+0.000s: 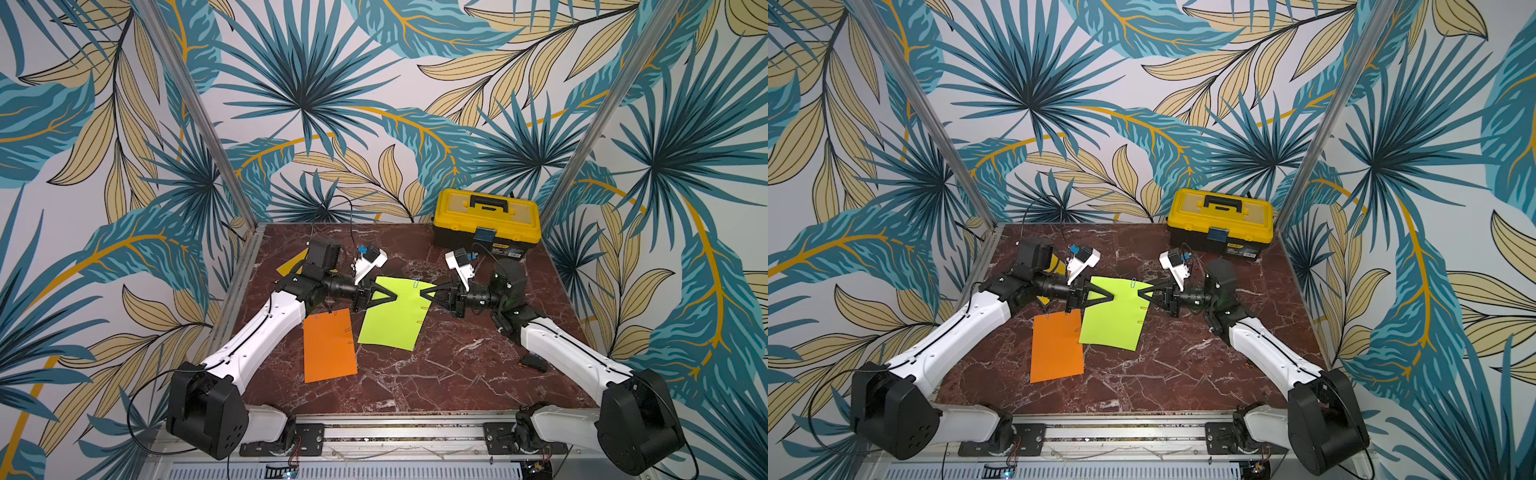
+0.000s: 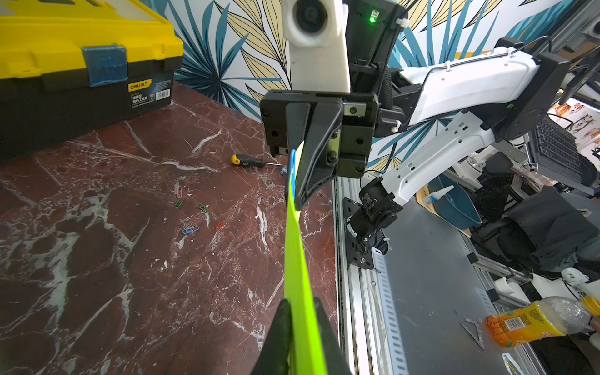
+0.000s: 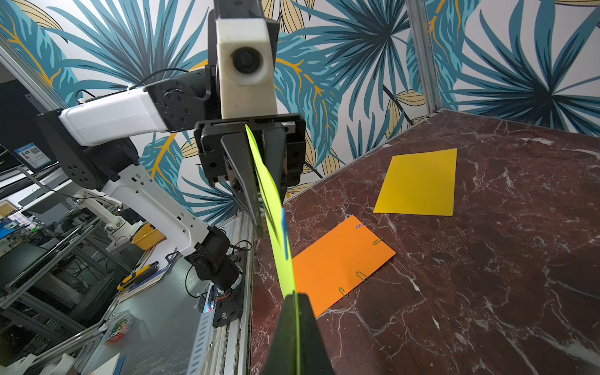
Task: Unclip the paperclips from the documents
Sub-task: Adjust the document, then remove the paper clip from the document.
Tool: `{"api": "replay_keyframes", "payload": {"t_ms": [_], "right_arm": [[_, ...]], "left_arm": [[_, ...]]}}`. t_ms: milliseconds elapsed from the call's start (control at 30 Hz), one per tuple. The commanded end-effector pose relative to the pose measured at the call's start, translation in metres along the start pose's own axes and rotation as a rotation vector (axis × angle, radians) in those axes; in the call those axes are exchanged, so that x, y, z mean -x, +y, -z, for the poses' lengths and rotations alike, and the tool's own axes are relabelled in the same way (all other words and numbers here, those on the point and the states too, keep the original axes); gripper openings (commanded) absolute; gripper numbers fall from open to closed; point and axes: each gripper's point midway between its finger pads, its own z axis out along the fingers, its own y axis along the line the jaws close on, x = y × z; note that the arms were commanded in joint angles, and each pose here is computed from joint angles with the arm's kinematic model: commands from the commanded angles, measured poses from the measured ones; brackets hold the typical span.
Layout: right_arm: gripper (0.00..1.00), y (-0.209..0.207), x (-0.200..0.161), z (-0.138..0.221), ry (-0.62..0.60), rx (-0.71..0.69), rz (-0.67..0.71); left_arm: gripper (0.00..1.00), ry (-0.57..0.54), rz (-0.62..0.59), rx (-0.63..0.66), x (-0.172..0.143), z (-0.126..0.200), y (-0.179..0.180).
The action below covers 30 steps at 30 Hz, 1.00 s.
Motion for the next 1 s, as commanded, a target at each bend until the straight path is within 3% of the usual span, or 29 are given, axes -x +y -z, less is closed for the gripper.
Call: {"api": "replay_keyframes", "payload": {"t_ms": [0, 100, 400, 433, 567, 667, 967], "right_arm": [[0.00, 0.002, -0.001, -0.001, 0.005, -0.001, 0.013], [0.00, 0.003, -0.003, 0.000, 0.007, 0.000, 0.012], [0.00, 0.001, -0.004, 0.000, 0.008, -0.008, 0.008], [0.02, 0.000, -0.005, 0.000, 0.013, -0.013, 0.007], [0.35, -0.004, -0.011, 0.004, 0.070, -0.075, 0.024], [0.47, -0.001, -0.010, 0.009, 0.126, -0.113, 0.049], [0.54, -0.001, -0.002, 0.007, 0.181, -0.111, 0.075]], "left_arm": [[0.14, -0.028, -0.029, 0.016, 0.012, 0.002, 0.002], [0.14, -0.031, -0.027, 0.022, 0.013, 0.002, 0.003], [0.00, -0.032, -0.016, 0.030, 0.012, 0.002, 0.006], [0.00, -0.030, -0.016, 0.029, 0.011, 0.001, 0.006], [0.00, -0.022, -0.011, 0.012, 0.003, 0.000, 0.003], [0.00, -0.006, 0.011, 0.004, -0.007, -0.001, 0.001], [0.00, 0.086, 0.052, -0.003, -0.033, -0.004, -0.007]]}}
